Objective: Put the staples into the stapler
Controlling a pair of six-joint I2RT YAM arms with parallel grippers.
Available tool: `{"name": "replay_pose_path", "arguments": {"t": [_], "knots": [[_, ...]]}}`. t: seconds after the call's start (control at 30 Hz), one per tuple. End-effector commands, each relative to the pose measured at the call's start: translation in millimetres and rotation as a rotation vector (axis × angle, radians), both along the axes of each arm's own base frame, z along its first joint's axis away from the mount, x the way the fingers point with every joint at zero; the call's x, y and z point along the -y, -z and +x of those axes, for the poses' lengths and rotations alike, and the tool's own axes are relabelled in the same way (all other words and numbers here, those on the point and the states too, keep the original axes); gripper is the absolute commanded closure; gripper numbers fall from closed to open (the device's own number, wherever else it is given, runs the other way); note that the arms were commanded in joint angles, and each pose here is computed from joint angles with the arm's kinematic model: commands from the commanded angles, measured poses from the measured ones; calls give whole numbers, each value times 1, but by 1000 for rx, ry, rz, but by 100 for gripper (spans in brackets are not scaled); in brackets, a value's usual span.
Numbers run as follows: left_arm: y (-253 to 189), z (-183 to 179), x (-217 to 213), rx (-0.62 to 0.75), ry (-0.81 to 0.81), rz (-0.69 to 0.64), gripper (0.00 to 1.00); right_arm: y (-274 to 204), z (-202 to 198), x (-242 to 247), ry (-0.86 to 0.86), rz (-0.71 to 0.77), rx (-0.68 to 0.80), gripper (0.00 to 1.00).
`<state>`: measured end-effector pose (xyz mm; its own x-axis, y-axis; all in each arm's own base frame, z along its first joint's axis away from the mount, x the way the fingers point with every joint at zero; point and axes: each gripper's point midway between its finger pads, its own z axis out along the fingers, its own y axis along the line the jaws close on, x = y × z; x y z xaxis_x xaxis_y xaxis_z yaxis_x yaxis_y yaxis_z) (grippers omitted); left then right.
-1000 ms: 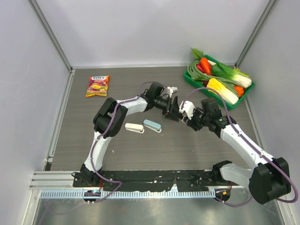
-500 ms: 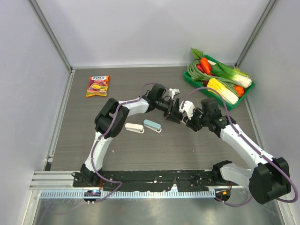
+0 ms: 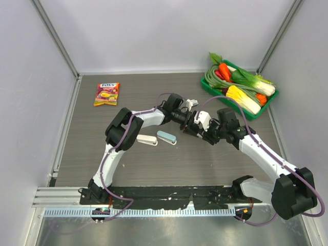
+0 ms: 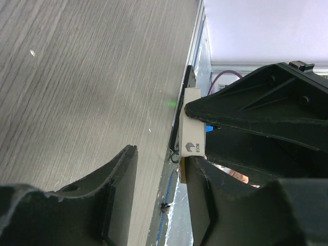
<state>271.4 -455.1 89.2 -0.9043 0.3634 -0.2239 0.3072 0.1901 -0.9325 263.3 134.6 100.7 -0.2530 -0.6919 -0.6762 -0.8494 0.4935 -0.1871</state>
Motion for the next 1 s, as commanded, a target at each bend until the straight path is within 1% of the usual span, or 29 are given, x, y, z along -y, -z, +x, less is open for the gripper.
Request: {"name": "replay_pose_path", "arguments": {"t": [0.0, 0.07, 0.27, 0.33, 0.43, 0.47, 0.5, 0.6, 0.63, 0.7, 0.73, 0.83, 0.97], "knots": [[4, -16, 8, -18, 60, -11, 56, -20, 22, -8, -11, 25, 118, 58], [6, -16, 8, -23, 58, -8, 58, -16, 20, -5, -15, 9, 118, 57], [5, -15, 8, -23, 57, -11, 78, -9, 17, -2, -23, -18, 102, 57], [6, -15, 8, -21, 55, -8, 82, -9, 17, -1, -22, -24, 99, 57], [6, -14, 7, -16, 53, -7, 93, -6, 16, 0, -27, -32, 94, 57], [8, -14, 7, -17, 51, -3, 100, -6, 16, 0, -26, -35, 92, 57], [9, -14, 7, -18, 51, -2, 100, -5, 15, 1, -27, -39, 89, 56], [8, -12, 5, -16, 45, -2, 100, -11, 15, 4, -25, -50, 95, 51], [8, -11, 5, -17, 43, -3, 100, -13, 15, 6, -24, -49, 93, 45], [6, -10, 4, -13, 41, -5, 100, -16, 12, 9, -27, -52, 83, 40], [6, -9, 3, -11, 38, -7, 100, -18, 12, 13, -16, -52, 88, 36], [1, -6, 1, -4, 35, -15, 100, -18, 9, 19, -15, -57, 84, 32], [1, -6, 1, -6, 35, -16, 100, -13, 6, 27, -6, -74, 62, 32]]}}
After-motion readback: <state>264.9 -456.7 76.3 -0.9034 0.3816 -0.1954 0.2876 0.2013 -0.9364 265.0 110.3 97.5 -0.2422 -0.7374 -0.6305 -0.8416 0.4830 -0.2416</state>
